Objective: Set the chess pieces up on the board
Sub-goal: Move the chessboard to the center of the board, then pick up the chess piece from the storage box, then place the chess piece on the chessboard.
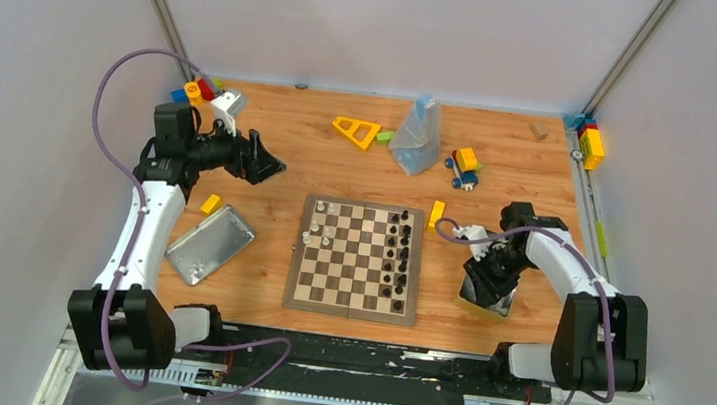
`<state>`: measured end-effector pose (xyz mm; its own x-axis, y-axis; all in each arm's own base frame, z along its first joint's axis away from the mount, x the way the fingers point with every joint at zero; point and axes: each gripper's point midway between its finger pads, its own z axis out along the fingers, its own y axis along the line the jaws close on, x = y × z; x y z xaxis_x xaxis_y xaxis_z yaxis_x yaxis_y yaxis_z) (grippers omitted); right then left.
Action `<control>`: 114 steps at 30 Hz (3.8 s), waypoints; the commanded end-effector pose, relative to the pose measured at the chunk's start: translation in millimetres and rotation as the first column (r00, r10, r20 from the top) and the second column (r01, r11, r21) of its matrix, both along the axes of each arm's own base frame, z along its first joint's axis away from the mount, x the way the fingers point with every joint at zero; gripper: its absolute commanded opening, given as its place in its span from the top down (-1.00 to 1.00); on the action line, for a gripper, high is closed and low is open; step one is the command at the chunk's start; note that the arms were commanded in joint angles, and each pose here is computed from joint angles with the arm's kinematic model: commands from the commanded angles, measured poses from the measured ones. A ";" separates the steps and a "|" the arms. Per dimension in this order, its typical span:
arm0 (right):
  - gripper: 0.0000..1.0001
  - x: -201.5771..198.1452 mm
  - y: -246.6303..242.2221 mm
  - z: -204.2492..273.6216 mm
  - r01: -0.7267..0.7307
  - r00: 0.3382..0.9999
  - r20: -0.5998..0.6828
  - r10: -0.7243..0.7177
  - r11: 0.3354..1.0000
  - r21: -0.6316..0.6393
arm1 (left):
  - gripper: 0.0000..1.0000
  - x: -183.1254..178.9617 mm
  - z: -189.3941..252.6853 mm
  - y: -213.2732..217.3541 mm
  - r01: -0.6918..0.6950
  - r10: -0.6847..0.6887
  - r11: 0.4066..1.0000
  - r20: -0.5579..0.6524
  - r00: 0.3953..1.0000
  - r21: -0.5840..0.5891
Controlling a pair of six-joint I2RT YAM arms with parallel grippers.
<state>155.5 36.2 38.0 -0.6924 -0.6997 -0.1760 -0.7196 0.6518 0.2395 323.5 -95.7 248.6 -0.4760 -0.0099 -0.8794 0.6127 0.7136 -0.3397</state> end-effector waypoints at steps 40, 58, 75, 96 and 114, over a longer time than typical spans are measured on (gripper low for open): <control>0.21 182.2 10.8 30.1 0.165 0.806 0.565 -0.176 0.984 0.072 | -1.00 -3.5 7.3 1.0 0.010 -0.011 1.000 0.060 0.998 0.009; 0.30 184.3 8.4 4.2 0.070 0.808 0.585 -0.065 0.997 0.015 | -1.00 -2.4 1.3 2.7 0.010 -0.011 1.000 0.057 0.998 0.026; 0.49 188.2 7.7 -15.8 0.056 0.814 0.579 -0.047 0.998 0.002 | -1.00 -3.3 0.8 2.2 0.015 -0.016 1.000 0.054 0.998 0.025; 1.00 144.8 27.8 63.0 -0.020 0.834 0.549 -0.044 0.994 0.111 | -1.00 -16.2 17.5 -5.2 0.081 -0.084 0.996 0.122 0.989 0.033; 0.92 89.3 235.4 207.8 -0.418 0.844 0.524 0.111 0.750 0.513 | -0.81 -71.5 60.1 -144.2 0.530 -0.518 0.840 0.119 0.847 -0.119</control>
<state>245.9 241.5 215.0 -0.2542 -0.5542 -0.7926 -0.9501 0.2963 0.0975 248.2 -218.9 283.3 -0.3697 0.1216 -0.9211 0.9001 0.2926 -0.3227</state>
